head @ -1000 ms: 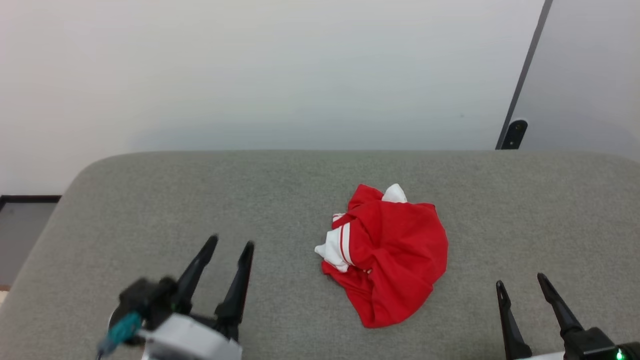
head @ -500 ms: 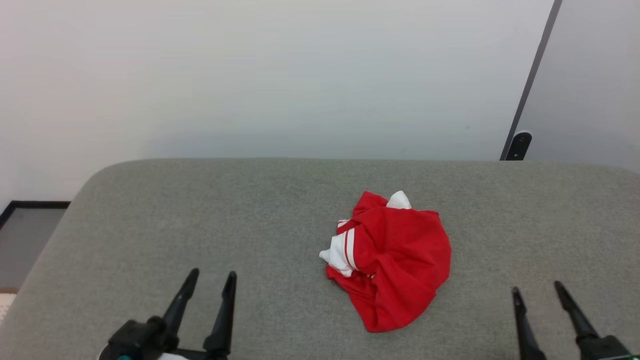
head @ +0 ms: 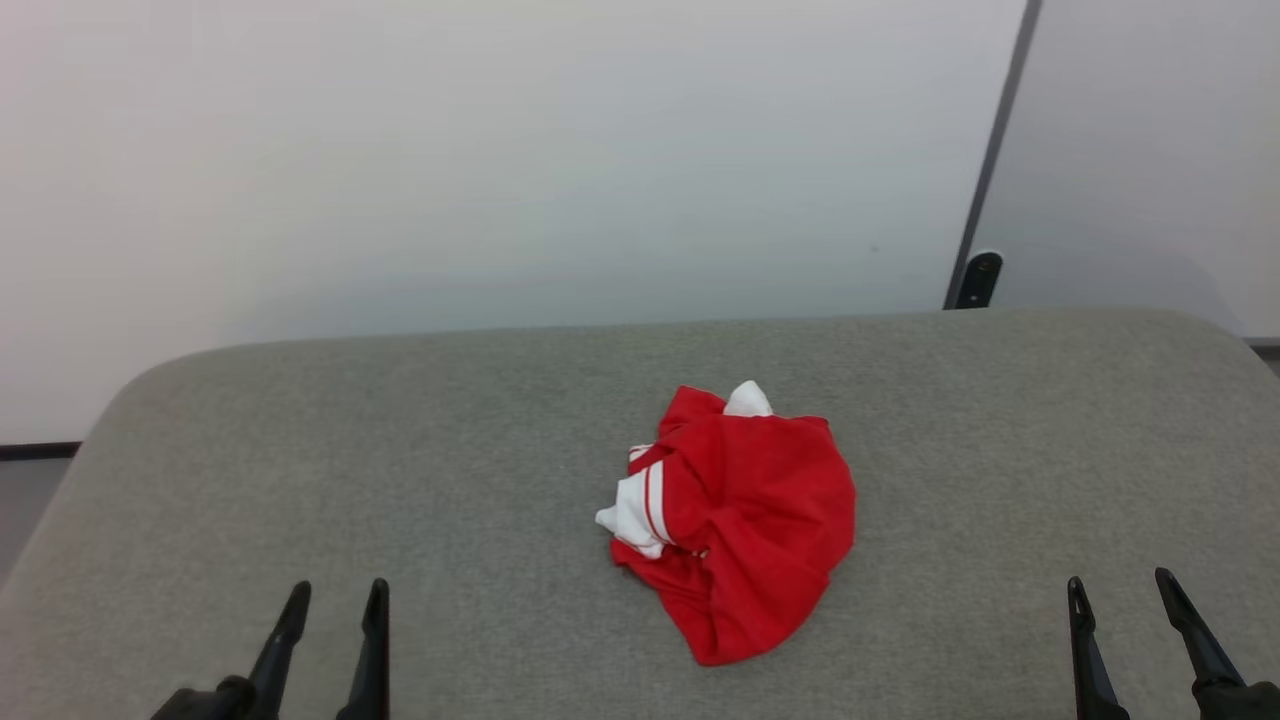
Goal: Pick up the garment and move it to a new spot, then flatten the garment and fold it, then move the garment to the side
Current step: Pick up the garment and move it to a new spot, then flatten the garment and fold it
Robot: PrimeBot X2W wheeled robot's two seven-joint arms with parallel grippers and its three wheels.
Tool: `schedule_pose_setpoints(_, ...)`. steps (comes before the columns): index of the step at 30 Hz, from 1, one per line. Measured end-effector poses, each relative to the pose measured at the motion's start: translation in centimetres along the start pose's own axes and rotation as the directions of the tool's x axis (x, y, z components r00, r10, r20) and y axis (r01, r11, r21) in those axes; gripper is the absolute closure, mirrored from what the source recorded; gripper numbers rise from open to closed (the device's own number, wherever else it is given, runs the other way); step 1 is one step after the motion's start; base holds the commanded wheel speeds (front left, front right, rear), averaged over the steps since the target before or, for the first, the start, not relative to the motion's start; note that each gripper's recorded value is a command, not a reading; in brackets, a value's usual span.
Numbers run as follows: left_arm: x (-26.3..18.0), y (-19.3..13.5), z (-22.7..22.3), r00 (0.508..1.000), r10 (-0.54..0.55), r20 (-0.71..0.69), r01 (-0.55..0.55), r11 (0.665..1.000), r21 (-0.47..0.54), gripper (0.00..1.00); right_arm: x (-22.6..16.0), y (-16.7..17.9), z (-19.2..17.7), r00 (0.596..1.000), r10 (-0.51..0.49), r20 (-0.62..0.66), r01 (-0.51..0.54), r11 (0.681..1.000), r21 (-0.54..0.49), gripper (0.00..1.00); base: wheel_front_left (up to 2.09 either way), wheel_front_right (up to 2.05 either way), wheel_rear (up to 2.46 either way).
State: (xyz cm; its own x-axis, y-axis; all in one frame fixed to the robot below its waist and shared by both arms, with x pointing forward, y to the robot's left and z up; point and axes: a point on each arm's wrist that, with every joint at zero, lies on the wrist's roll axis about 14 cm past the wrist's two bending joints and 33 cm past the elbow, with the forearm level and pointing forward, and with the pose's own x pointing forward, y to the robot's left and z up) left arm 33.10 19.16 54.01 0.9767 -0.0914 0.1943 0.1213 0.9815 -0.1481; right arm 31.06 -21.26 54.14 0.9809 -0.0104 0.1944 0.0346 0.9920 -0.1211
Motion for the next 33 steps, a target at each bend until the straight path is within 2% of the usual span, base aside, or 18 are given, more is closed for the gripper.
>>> schedule_pose_setpoints(23,0.8,-1.4,-1.0,0.999,-0.04,-0.028,0.04,0.999,-0.02,0.0,-0.2,-0.1,-0.6,1.0,-0.007,-0.021,0.007,1.0,0.008,0.0,0.0,0.0,0.0)
schedule_pose_setpoints(33,2.6,-3.9,-1.7,0.991,-0.124,-0.042,0.123,0.992,-0.034,0.0,-0.8,-1.8,-0.7,0.997,-0.066,-0.028,0.066,0.998,-0.002,0.0,0.0,0.0,0.0)
